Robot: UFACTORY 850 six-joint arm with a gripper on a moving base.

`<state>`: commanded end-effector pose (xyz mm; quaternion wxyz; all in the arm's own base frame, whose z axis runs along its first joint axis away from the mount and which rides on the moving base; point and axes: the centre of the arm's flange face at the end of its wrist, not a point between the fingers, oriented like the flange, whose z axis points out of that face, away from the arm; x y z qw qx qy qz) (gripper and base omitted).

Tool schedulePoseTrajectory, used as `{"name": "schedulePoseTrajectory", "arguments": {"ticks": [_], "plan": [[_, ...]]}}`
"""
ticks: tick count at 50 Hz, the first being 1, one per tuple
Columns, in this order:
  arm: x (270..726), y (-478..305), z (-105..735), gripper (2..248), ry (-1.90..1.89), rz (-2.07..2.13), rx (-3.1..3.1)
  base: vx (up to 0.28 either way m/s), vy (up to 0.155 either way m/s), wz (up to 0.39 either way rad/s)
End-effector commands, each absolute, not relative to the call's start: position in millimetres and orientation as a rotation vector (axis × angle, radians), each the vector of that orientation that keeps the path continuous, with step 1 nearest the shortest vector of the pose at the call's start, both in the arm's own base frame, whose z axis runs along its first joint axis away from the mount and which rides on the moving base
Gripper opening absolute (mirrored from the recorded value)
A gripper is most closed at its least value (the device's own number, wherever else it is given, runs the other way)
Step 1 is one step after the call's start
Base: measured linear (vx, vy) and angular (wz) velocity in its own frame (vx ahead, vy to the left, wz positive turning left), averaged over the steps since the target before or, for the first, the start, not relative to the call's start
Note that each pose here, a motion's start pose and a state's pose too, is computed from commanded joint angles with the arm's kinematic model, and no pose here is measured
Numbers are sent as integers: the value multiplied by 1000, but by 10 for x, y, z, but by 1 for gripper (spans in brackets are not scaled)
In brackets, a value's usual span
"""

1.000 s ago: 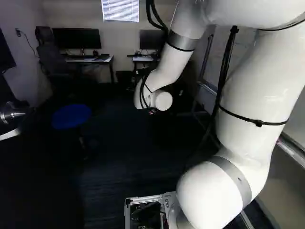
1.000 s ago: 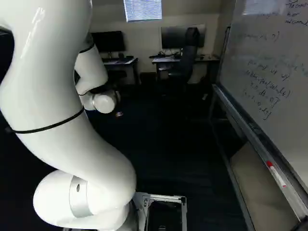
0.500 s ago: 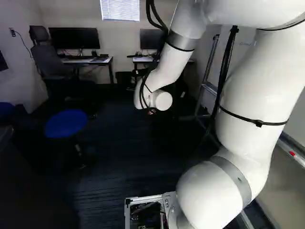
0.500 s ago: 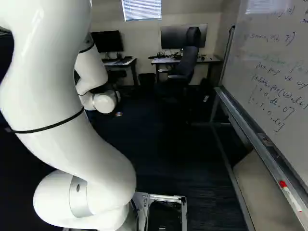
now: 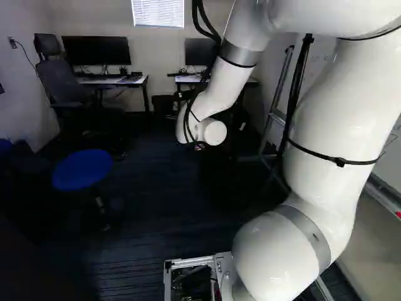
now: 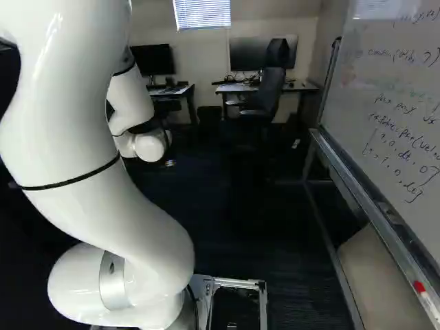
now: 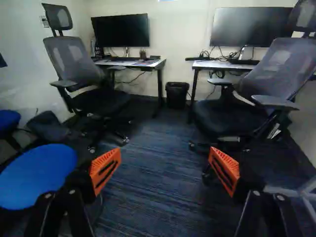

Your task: Open the door and move inside

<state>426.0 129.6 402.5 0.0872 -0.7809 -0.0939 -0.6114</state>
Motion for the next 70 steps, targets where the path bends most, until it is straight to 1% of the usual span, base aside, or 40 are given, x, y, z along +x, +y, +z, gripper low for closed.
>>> {"name": "schedulePoseTrajectory", "arguments": {"ticks": [43,70], "plan": [[4246,1276,4025,247,-277,-1821,-2329,-1,0,0],[4037,1012,4006,247,-237,-1825,-2366,0,0,0]]}}
